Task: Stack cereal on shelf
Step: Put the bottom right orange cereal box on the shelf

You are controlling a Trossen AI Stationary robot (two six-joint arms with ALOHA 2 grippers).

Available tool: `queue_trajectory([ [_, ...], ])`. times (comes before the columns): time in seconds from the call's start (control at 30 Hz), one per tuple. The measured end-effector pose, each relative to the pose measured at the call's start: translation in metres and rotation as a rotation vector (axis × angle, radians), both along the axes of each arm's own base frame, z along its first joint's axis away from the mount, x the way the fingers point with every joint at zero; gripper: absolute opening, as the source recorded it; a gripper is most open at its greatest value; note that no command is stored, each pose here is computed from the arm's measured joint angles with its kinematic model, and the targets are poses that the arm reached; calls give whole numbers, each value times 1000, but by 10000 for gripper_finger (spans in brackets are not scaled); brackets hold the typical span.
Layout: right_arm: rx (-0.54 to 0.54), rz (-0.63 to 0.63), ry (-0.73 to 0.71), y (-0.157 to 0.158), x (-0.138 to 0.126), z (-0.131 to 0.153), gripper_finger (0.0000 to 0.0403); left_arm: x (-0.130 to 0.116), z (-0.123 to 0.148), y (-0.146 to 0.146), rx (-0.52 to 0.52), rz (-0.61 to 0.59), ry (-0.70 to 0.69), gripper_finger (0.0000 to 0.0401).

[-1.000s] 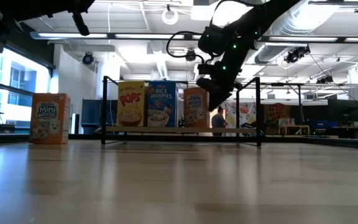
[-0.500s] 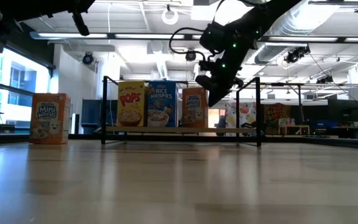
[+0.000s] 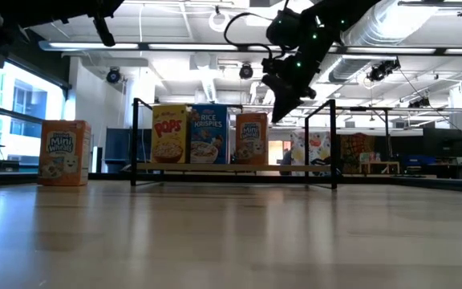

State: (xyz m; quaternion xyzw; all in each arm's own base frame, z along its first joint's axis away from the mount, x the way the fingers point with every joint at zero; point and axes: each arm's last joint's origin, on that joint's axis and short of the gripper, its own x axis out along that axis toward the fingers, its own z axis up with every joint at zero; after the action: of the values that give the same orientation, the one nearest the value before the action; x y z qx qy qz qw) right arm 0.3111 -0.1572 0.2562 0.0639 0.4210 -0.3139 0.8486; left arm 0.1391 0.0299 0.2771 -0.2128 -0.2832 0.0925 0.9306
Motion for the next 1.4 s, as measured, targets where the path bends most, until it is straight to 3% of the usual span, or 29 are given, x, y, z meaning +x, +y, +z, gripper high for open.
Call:
queue_trajectory([
  [0.1,13,19,-6,0,0,0,0,0,0,0,1,0,0,1],
  [0.23,-54,1,-8,-3,2,2,0,0,0,0,2,1,1,1],
  [0.47,-61,-8,-113,-14,4,8,0,0,0,0,1,1,4,0],
  [1.07,-133,-71,-108,-36,-10,16,0,1,-1,0,0,1,14,0],
  [1.23,-33,-19,-38,-25,-18,14,0,1,-1,0,-1,1,14,1],
  [1.4,26,40,-6,-20,-11,-6,0,1,-1,0,-2,4,14,1],
])
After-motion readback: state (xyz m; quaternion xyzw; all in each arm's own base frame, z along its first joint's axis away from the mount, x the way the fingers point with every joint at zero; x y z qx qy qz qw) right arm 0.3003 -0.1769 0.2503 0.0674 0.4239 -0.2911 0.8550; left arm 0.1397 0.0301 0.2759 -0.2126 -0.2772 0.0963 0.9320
